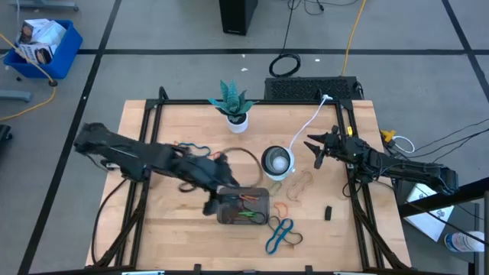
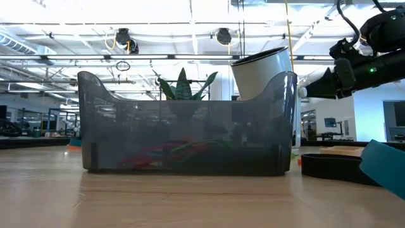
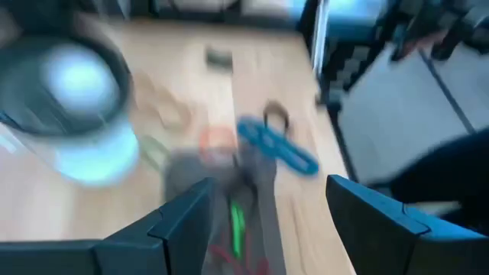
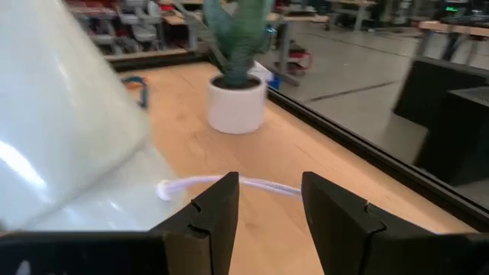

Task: Pick and place rubber bands into bin
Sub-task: Put the bottom blue rubber band into the gray bin

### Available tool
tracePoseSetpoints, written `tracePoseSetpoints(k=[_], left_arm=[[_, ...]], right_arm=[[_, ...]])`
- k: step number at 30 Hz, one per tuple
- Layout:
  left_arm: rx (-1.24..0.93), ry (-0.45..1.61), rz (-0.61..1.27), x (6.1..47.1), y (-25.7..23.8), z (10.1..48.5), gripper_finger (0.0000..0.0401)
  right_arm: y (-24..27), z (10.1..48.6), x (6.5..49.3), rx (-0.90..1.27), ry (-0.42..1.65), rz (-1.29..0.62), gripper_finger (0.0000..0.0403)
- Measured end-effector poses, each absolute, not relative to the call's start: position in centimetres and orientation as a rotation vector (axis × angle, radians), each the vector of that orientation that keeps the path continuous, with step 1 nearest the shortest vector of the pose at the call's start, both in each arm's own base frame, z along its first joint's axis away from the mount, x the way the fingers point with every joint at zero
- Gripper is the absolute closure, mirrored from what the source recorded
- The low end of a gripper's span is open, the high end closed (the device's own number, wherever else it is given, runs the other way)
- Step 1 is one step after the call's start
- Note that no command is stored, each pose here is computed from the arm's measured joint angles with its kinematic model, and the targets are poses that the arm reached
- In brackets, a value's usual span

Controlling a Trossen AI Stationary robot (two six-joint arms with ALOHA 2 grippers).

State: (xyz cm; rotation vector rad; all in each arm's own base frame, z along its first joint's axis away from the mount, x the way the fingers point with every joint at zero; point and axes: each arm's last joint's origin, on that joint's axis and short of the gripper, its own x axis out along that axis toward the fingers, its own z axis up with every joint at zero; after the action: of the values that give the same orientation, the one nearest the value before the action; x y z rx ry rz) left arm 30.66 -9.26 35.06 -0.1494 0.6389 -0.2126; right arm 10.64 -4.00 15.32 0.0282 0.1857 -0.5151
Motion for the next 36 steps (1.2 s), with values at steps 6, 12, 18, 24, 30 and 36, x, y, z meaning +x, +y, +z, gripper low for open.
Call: tracePoseSetpoints(k=[6, 12, 18, 24, 30, 36], left_arm=[[-0.041, 0.391, -0.241, 25.5, -8.3, 40.7, 0.0144], [-0.001, 0.294, -0.266, 20.7, -7.4, 40.8, 0.0143], [-0.023, 0.219, -0.236, 16.1, -6.0, 36.9, 0.0144], [-0.052, 0.205, -0.202, 12.7, -4.6, 32.1, 0.0144], [-0.100, 0.234, -0.201, 11.6, -4.2, 27.5, 0.0144], [-0.124, 0.135, -0.239, 11.3, -4.1, 24.6, 0.0143]], right_arm=[[-3.6, 15.3, 10.8, 0.046, 0.181, -0.374, 0.0261], [-3.3, 15.4, 10.9, 0.050, 0.177, -0.252, 0.0261], [-3.2, 15.4, 10.9, 0.060, 0.175, -0.224, 0.0261], [-3.2, 15.4, 10.9, 0.057, 0.175, -0.224, 0.0261], [-3.2, 15.4, 10.9, 0.051, 0.176, -0.225, 0.0261], [-3.2, 15.4, 10.9, 0.049, 0.173, -0.225, 0.0261]])
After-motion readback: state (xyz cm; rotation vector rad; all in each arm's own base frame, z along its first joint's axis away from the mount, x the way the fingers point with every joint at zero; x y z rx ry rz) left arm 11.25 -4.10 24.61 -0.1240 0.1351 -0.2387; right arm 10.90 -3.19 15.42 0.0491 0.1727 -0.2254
